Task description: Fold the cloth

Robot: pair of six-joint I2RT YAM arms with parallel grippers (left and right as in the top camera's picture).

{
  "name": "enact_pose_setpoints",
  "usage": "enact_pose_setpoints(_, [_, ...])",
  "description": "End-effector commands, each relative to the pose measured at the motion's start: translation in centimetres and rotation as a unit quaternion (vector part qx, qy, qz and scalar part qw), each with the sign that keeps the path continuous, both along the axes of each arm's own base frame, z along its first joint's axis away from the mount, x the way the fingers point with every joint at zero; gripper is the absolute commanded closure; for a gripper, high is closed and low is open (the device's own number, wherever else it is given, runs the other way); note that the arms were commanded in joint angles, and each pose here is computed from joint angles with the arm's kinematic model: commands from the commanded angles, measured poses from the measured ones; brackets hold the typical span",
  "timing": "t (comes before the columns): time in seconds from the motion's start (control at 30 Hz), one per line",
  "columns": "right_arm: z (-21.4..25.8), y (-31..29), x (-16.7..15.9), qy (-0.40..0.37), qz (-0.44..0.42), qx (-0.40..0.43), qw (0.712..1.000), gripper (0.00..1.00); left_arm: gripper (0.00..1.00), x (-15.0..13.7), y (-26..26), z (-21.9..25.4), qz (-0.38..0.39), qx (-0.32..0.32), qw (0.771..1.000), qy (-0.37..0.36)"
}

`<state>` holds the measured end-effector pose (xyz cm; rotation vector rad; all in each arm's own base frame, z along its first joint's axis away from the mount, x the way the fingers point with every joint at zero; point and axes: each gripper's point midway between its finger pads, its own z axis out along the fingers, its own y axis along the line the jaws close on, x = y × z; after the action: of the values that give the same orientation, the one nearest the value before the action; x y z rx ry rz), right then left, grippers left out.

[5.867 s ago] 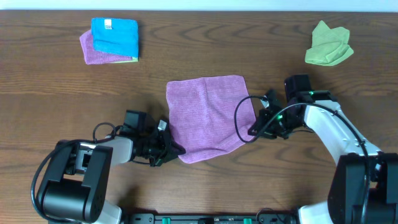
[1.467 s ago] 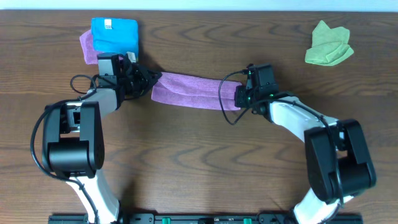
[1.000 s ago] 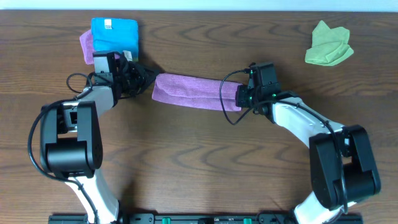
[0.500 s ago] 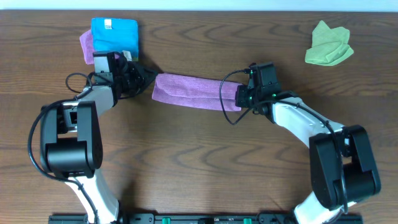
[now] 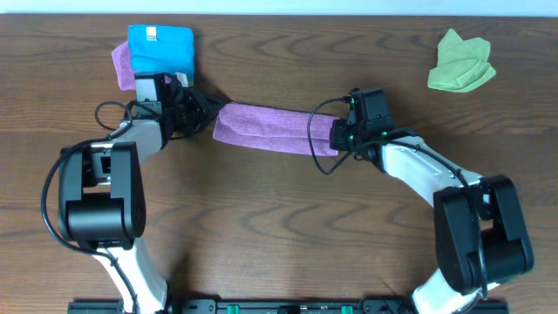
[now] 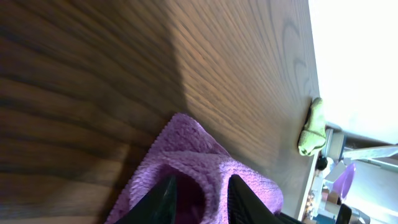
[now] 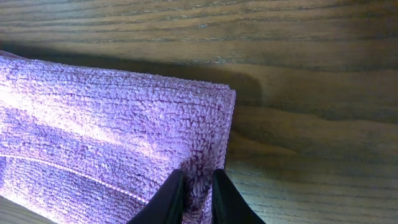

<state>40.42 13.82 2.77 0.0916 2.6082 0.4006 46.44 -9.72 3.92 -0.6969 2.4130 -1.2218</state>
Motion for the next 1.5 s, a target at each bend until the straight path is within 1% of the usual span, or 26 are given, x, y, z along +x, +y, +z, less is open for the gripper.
enact_pose_setpoints(0.0, [1.1, 0.5, 0.2, -0.009, -0.003, 0.011, 1.000, 0.85, 0.71, 0.5, -0.5, 0.1, -0.006, 0.006, 1.000, -0.006])
enact_pose_setpoints(0.17, [1.0, 0.5, 0.1, -0.008, -0.004, 0.010, 1.000, 0.85, 0.72, 0.3, -1.0, 0.3, -0.014, -0.002, 1.000, -0.006])
enact_pose_setpoints(0.33, [0.7, 0.3, -0.3, 0.003, -0.004, 0.007, 1.000, 0.87, 0.81, -0.3, -1.0, 1.4, -0.038, -0.047, 0.998, -0.009])
enact_pose_setpoints(0.4, [0.6, 0.3, -0.5, 0.008, -0.004, 0.005, 1.000, 0.88, 0.83, -0.3, -0.6, 1.8, -0.040, -0.061, 0.997, -0.010])
enact_pose_setpoints(0.6, [0.5, 0.2, -0.7, 0.013, -0.004, 0.004, 1.000, 0.89, 0.85, -0.6, 1.0, 2.7, -0.041, -0.095, 0.995, -0.013])
enact_pose_setpoints(0.67, [0.5, 0.2, -0.7, 0.013, -0.004, 0.004, 1.000, 0.87, 0.85, -0.6, 1.5, 3.0, -0.041, -0.105, 0.993, -0.015])
enact_pose_setpoints(0.7, [0.5, 0.2, -0.7, 0.012, -0.004, 0.004, 1.000, 0.79, 0.85, -0.6, 1.8, 2.9, -0.039, -0.105, 0.994, -0.014])
enact_pose_setpoints(0.73, [0.5, 0.2, -0.7, 0.012, -0.004, 0.004, 1.000, 0.64, 0.84, -0.6, 2.0, 2.9, -0.036, -0.105, 0.994, -0.014])
enact_pose_setpoints(0.77, [0.5, 0.2, -0.7, 0.012, -0.004, 0.004, 1.000, 0.37, 0.84, -0.5, 2.1, 2.9, -0.034, -0.104, 0.994, -0.015])
enact_pose_setpoints(0.8, [0.5, 0.2, -0.7, 0.013, -0.006, 0.005, 1.000, 0.12, 0.83, -0.5, 2.2, 2.9, -0.032, -0.101, 0.994, -0.015])
enact_pose_setpoints(0.83, [0.5, 0.3, -0.7, 0.014, -0.005, 0.009, 1.000, 0.01, 0.81, -0.4, 2.3, 2.7, -0.029, -0.097, 0.995, -0.015])
enact_pose_setpoints(0.93, [0.7, 0.5, -0.7, 0.015, -0.007, 0.017, 1.000, 0.01, 0.74, -0.2, 2.6, 2.3, -0.021, -0.082, 0.996, -0.015])
enact_pose_setpoints(1.13, [2.0, 0.6, -0.5, 0.001, -0.012, 0.025, 1.000, 0.01, 0.54, -0.2, 2.2, 1.6, -0.014, -0.062, 0.998, -0.005])
enact_pose_setpoints(1.3, [3.8, 0.7, -0.3, -0.019, -0.016, 0.034, 0.999, 0.01, 0.47, -0.6, 1.5, 0.6, -0.018, -0.041, 0.999, 0.009])
enact_pose_setpoints(1.47, [5.4, 0.7, -0.1, -0.037, -0.016, 0.040, 0.998, 0.01, 0.45, -0.6, 1.0, 0.3, -0.018, -0.027, 0.999, 0.010])
